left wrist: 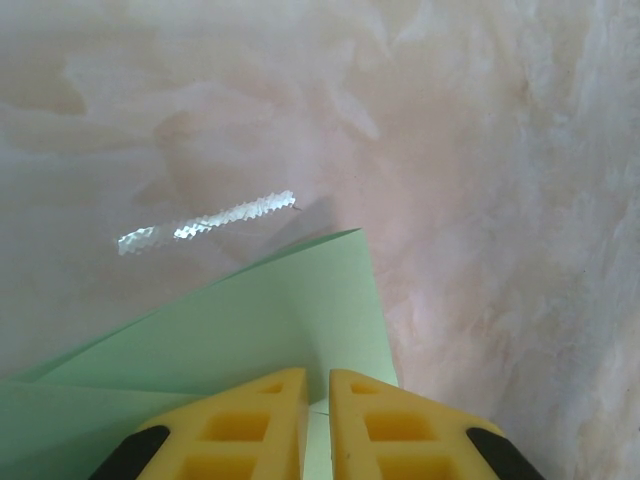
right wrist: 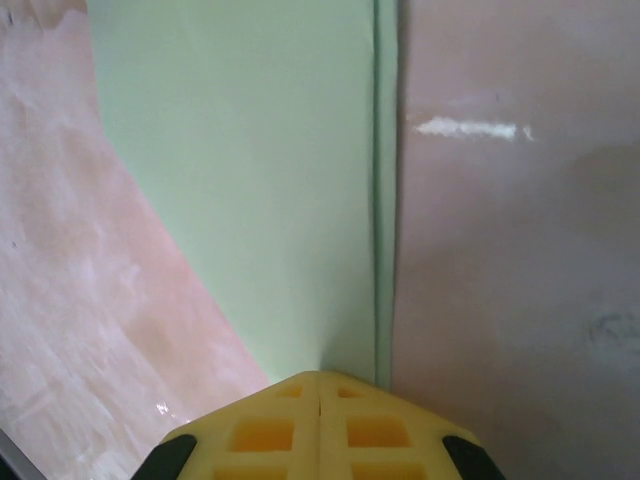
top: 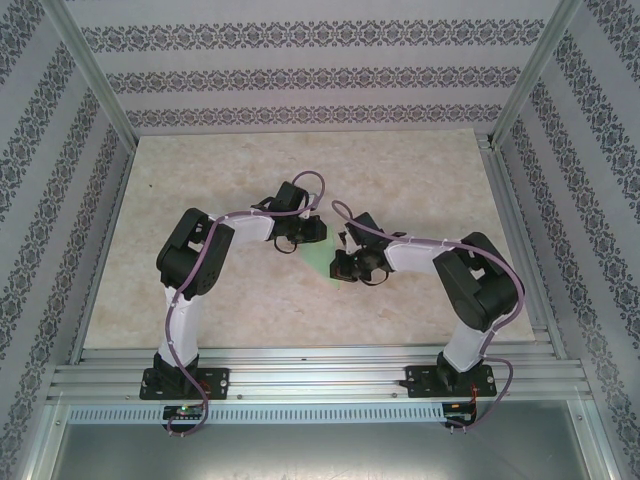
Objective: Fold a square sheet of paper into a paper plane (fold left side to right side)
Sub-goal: Fourth fold the wing at the center of the table, then turn over the paper at the center of the table.
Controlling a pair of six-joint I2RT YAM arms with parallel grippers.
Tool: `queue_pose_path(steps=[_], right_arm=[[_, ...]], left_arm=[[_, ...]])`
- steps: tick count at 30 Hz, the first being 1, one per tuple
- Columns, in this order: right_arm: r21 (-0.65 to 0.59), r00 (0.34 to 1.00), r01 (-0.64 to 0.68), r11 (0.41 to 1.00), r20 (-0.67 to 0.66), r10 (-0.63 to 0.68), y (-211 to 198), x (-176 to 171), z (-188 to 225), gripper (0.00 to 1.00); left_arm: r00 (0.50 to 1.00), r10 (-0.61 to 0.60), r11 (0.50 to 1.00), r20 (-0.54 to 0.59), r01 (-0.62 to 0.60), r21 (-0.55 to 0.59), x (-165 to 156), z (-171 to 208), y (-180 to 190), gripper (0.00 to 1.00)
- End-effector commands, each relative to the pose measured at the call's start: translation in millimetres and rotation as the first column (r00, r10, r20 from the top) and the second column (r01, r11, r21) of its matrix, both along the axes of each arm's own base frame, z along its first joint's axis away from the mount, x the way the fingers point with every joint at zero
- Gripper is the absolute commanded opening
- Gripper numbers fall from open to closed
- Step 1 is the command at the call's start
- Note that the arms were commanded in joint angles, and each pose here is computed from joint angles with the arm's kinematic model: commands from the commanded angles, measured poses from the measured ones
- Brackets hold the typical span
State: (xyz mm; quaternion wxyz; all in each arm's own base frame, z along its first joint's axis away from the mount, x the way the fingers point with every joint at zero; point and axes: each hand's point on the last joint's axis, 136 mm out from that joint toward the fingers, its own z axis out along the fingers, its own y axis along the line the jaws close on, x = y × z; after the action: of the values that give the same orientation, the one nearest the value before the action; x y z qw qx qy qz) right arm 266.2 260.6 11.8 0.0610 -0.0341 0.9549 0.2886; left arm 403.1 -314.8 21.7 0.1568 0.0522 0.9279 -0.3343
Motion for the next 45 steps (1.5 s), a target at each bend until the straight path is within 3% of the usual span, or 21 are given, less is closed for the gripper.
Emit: queue_pose_path(steps=[1,7,12,20,24,29,33,45], right_arm=[[-0.180,0.976,-0.071,0.981,-0.218,0.031,-41,-67,-33,0.00],[-0.216,0.970,-0.097,0.972,-0.238,0.044,-54,-80,-31,0.00],[-0.155,0.988,-0.054,0.986,-0.149,0.030,-50,-59,-2,0.01],[-0.036,0.996,0.022,0.999,0.084,-0.019,-48,-2,53,0.23],[0.022,0.986,0.019,1.000,0.166,-0.022,-36,27,62,0.32],[0.091,0.964,-0.051,0.995,0.264,0.026,-12,65,73,0.40],[0.104,0.961,-0.085,0.991,0.270,0.054,-5,83,65,0.43],[0.095,0.973,-0.064,0.993,0.226,0.041,-7,93,40,0.41]], left_arm=[[0.990,0.048,0.985,-0.130,-0.025,0.173,-28,-55,32,0.17],[0.991,0.038,0.987,-0.125,-0.018,0.157,-26,-49,28,0.17],[0.995,0.001,0.997,-0.103,0.008,0.083,-20,-16,14,0.21],[0.999,-0.023,0.995,0.040,0.027,-0.092,2,102,2,0.39],[0.997,0.030,0.991,0.067,-0.021,-0.133,2,130,21,0.48],[0.995,0.095,0.985,0.009,-0.093,-0.148,-13,115,44,0.54],[0.992,0.114,0.977,-0.062,-0.123,-0.175,-27,93,46,0.55],[0.979,0.100,0.956,-0.176,-0.143,-0.256,-22,51,23,0.53]])
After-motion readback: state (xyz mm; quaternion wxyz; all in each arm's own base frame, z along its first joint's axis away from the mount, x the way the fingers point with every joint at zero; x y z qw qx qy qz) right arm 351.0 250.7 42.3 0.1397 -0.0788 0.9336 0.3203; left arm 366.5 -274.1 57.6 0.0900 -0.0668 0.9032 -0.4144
